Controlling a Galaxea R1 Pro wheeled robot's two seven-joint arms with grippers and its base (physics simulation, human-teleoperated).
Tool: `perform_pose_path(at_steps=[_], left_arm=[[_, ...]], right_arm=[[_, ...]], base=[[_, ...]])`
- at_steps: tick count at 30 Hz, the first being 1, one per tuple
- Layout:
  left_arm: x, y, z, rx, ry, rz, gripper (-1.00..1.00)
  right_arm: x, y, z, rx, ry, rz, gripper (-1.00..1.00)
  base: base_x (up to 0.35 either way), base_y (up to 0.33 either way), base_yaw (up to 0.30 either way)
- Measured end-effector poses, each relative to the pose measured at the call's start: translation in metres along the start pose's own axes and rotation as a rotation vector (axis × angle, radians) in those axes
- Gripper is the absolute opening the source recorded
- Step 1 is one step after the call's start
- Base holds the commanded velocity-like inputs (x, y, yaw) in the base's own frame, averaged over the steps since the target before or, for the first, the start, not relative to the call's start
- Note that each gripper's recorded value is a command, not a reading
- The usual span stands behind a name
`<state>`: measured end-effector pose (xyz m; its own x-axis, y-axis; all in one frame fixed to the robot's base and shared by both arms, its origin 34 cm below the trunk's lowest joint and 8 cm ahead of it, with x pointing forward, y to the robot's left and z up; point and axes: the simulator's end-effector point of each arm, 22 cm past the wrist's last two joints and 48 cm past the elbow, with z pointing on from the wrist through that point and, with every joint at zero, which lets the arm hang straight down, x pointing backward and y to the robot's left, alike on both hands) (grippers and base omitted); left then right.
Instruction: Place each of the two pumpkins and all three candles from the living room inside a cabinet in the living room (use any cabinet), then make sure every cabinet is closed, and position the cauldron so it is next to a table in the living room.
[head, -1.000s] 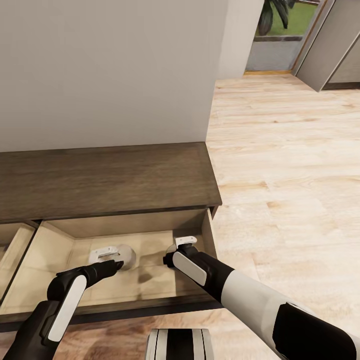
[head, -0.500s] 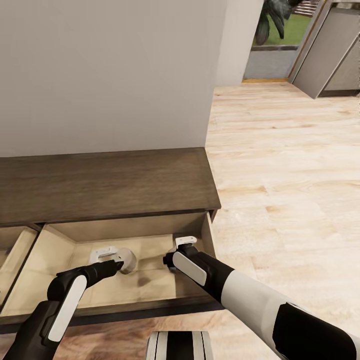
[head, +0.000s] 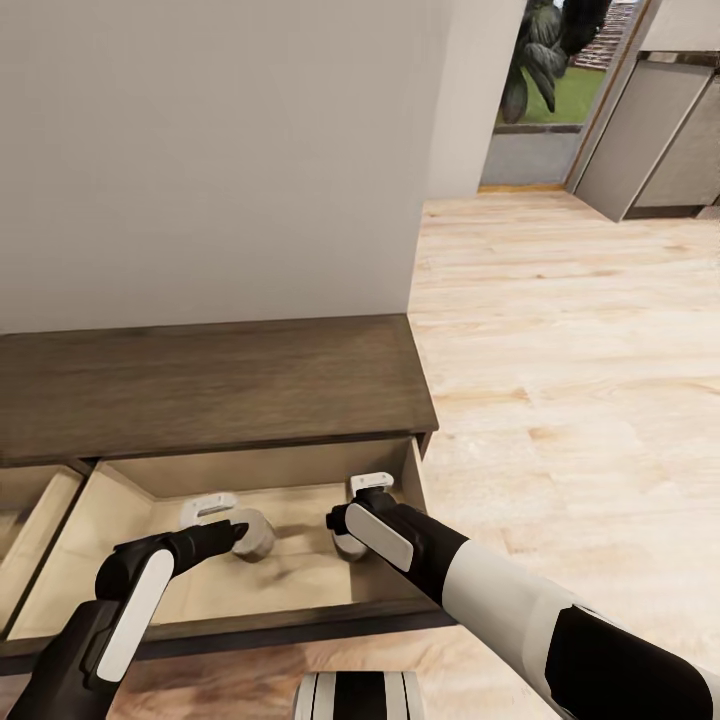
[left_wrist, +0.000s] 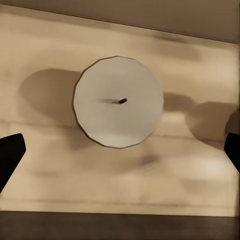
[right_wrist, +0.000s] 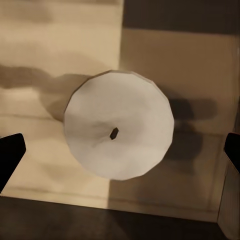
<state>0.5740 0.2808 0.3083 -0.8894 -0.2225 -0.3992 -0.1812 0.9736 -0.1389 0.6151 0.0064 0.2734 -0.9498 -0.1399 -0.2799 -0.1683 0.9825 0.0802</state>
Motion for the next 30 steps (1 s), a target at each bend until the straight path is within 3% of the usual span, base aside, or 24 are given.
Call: perform_pose_path(at_steps=[23,30], left_arm=[[-0.034,-0.009,-0.038,0.021,-0.088,0.004,1.0],[-0.044,-0.012,-0.05,0.021,-0.088,0.004,1.0]], right_arm=[[-0.036,0.01,-0.049,-0.02,-0.101,-0.016,1.0],[-0.045,0.011,-0.063,-0.023,-0.103,-0.015,1.0]], base=[[-0.049,0.0,0.0],[0.0,0.0,0.0]])
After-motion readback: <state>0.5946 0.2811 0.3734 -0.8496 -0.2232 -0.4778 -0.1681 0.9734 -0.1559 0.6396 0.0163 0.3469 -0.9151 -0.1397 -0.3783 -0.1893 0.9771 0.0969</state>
